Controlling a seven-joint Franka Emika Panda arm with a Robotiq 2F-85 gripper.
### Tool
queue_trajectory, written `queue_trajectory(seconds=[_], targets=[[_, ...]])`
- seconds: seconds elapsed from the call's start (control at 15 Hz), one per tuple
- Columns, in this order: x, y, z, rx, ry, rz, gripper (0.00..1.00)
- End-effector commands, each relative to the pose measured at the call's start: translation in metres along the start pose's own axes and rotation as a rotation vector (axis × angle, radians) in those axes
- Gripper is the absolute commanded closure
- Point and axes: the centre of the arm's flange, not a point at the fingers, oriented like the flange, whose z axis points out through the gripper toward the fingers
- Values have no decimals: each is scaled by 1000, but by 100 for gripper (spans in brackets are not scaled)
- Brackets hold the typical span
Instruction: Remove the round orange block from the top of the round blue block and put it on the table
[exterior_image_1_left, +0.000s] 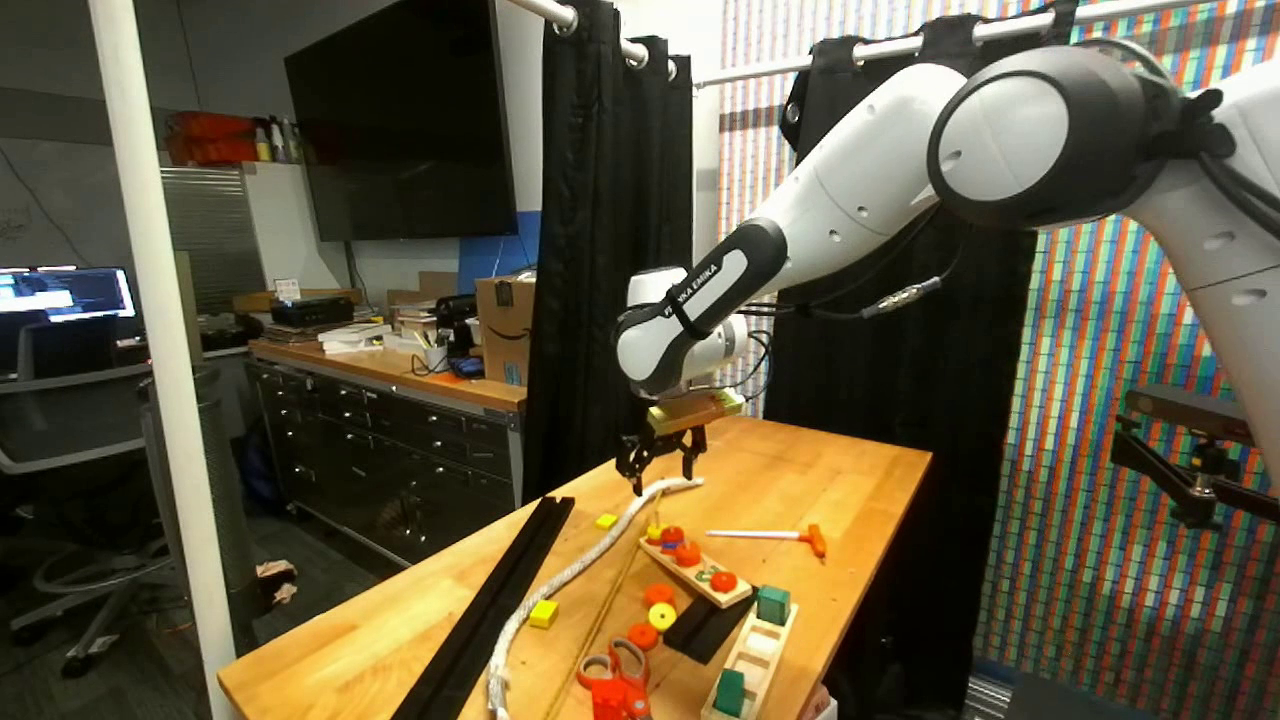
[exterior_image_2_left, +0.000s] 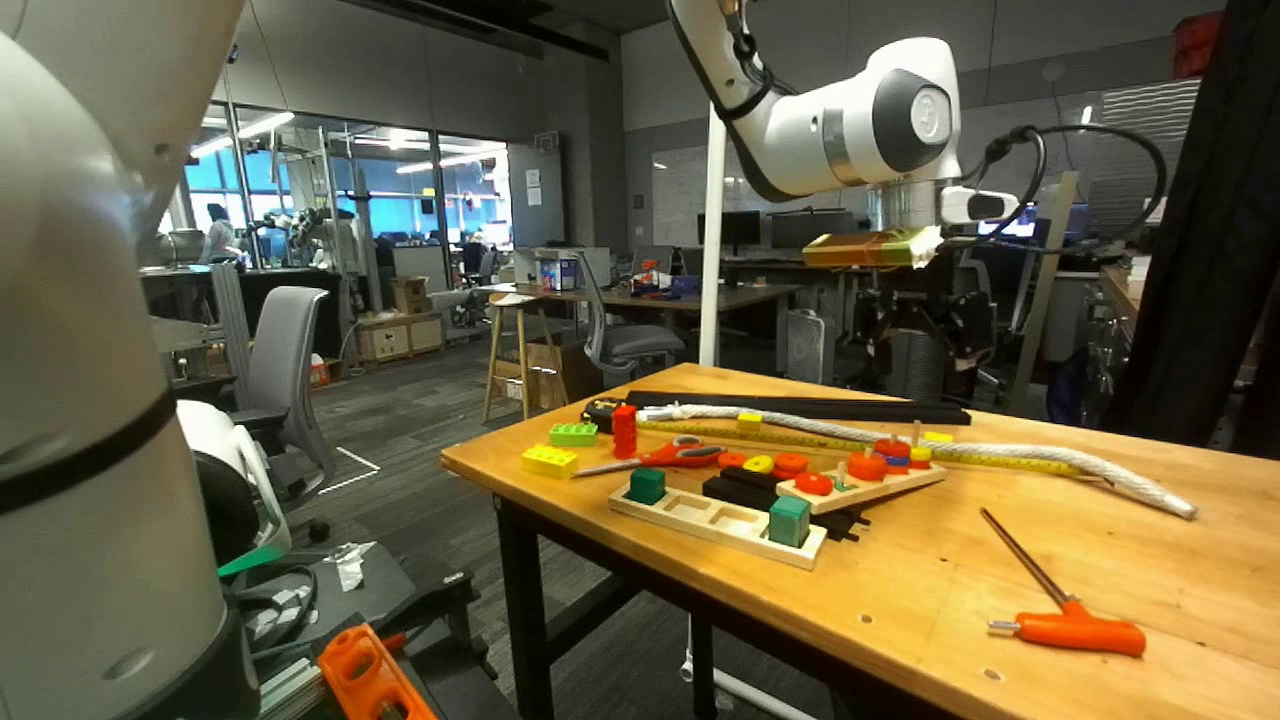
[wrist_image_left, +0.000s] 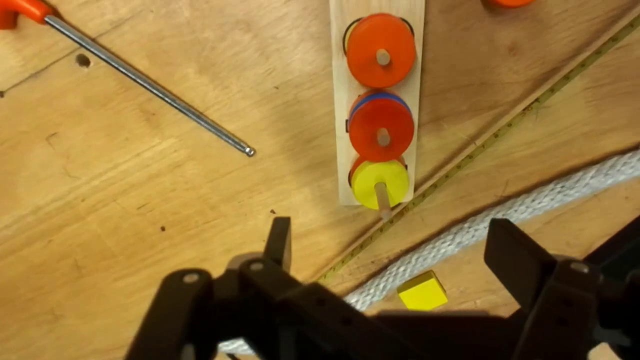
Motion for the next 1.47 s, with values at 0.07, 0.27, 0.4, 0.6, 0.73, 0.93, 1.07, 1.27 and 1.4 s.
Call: queue_trajectory(seconds=[0.07,0.27,0.4,0.6,0.73,0.93,1.07,1.27,1.4], targets=[[22,2,6,82,-143,-52,0],[14,5,10,107,-230,-79,0],[10,8,15,112,-283,-94,0],[6,13,26,118,-332,-107,0],[8,14,33,119,-326,-116,0],[12,15,42,127,-293,-111,0],[16,16,47,135,-283,-109,0],[21,18,55,143,-272,-100,0],[22,20,61,144,-271,-97,0]])
